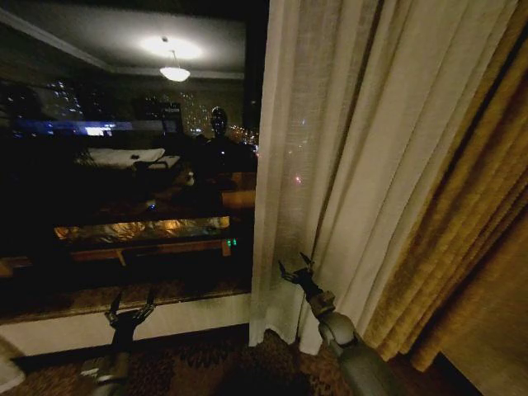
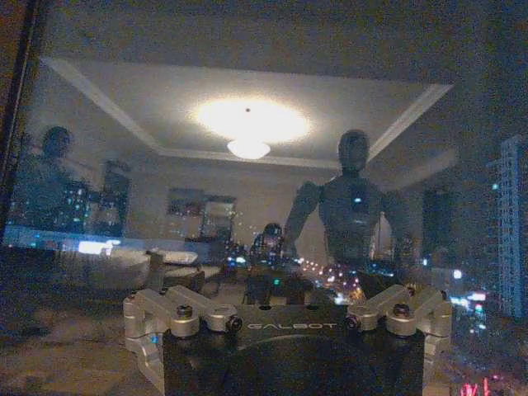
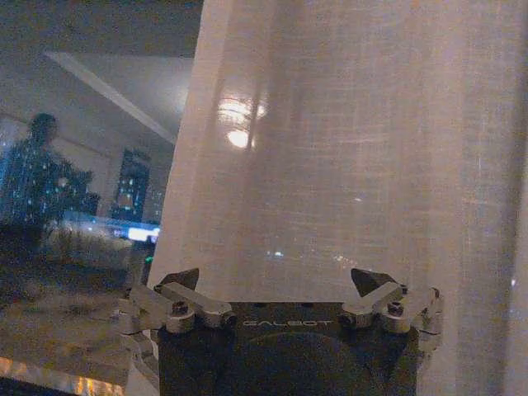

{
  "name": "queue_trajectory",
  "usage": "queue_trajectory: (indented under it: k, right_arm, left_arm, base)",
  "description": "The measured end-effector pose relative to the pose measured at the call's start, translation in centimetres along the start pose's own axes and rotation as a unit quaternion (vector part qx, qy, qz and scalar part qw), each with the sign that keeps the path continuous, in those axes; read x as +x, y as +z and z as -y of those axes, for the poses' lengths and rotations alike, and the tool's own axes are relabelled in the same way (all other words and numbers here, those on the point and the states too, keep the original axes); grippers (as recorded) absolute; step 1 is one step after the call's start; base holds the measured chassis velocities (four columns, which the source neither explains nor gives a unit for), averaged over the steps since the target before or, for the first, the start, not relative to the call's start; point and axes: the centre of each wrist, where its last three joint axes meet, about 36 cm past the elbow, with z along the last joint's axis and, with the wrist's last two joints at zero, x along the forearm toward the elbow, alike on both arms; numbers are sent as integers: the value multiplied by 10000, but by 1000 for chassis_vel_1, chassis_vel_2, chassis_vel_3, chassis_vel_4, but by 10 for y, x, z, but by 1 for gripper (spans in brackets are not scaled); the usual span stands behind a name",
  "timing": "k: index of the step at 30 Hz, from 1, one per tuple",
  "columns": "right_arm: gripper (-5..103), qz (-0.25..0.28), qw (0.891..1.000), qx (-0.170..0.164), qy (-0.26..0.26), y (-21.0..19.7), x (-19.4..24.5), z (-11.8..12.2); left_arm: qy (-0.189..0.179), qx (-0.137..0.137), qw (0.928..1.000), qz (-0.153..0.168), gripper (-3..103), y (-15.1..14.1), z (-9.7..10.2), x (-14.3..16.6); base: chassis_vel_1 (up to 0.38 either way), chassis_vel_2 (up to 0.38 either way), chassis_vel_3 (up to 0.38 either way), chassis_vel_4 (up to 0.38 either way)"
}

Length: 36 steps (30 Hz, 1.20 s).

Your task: Open the curtains by pulling them apart, changing their state from closed to fully open.

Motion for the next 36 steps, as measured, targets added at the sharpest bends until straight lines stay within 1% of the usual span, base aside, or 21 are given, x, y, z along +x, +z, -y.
queue_trajectory:
  k: [1,3,6,8,10,14,21,28,33,36]
  right_arm:
    - [100,0,10000,0,0,0,0,0]
    - [100,6,9999,-100,-113,1,-1,-3]
    - [100,-6,9996,-131,-262,1,-3,-7]
    - [100,-19,9993,-176,-338,2,-7,-15]
    - [100,-42,9992,-257,-294,4,-10,-24]
    - [100,-95,9989,-299,-342,5,-14,-29]
    - [100,-162,9988,-345,-304,9,-22,-29]
    - [100,-169,9986,-431,-257,14,-33,-22]
    - [100,-168,9987,-423,-223,14,-38,-21]
    - [100,-190,9992,-345,-105,14,-43,-24]
  left_arm:
    - [0,0,10000,0,100,0,0,0]
    - [1,1,10000,0,100,0,0,0]
    - [1,1,10000,0,100,0,0,0]
    - [1,0,10000,0,100,0,0,0]
    - [1,0,10000,0,100,0,0,0]
    - [2,1,10000,0,100,0,0,0]
    - [2,0,10000,0,100,0,0,0]
    - [2,1,10000,-1,100,0,0,0]
    - [2,1,10000,0,100,0,0,0]
    - [2,1,10000,0,100,0,0,0]
  base:
    - [0,0,0,0]
    - [0,0,0,0]
    - [0,0,0,0]
    - [0,0,0,0]
    - [0,0,0,0]
    - [0,0,0,0]
    - [-11,11,0,-24]
    - [-49,102,62,-94]
    - [-154,177,149,-173]
    - [-215,238,237,-226]
